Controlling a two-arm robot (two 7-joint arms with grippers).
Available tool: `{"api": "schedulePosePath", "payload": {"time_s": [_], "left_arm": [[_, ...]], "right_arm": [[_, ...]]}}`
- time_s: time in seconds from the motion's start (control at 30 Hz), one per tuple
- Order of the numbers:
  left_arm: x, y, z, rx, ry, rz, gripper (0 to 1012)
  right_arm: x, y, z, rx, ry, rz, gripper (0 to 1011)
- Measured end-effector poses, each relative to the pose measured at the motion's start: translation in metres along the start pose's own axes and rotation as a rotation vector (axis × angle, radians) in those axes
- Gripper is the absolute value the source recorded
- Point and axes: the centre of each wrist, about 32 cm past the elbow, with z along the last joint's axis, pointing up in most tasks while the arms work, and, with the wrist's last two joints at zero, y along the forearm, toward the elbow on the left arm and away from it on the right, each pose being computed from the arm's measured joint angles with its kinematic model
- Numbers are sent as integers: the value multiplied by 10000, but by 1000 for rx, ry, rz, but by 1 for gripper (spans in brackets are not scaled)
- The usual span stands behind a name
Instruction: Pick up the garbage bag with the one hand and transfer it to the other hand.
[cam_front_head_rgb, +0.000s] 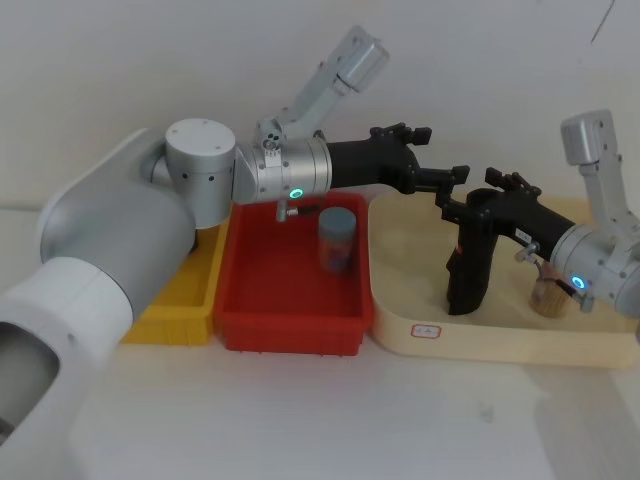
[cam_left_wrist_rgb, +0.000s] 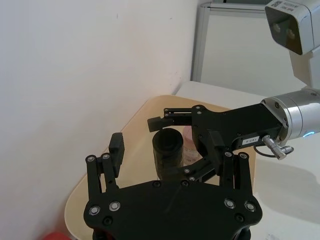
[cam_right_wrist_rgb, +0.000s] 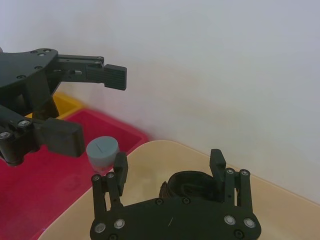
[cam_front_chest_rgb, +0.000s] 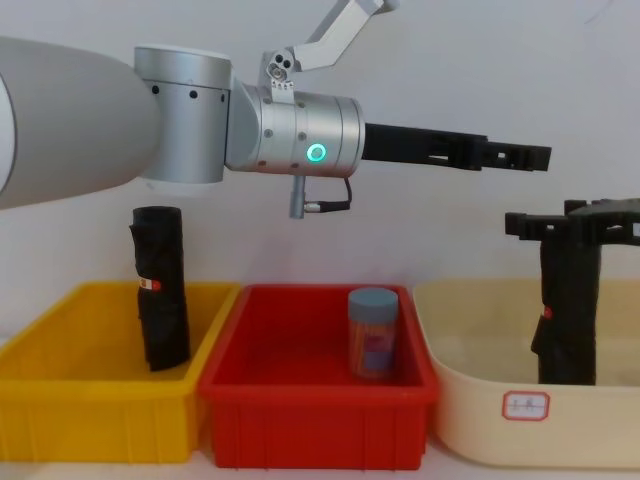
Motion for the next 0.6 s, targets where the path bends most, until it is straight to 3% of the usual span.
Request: {"api": "schedulePosePath", "payload": {"time_s": [0.6], "left_arm": [[0, 0, 0, 0, 0, 0, 1001]], "right_arm": [[-3, -3, 1, 2, -1, 2, 1000]]}}
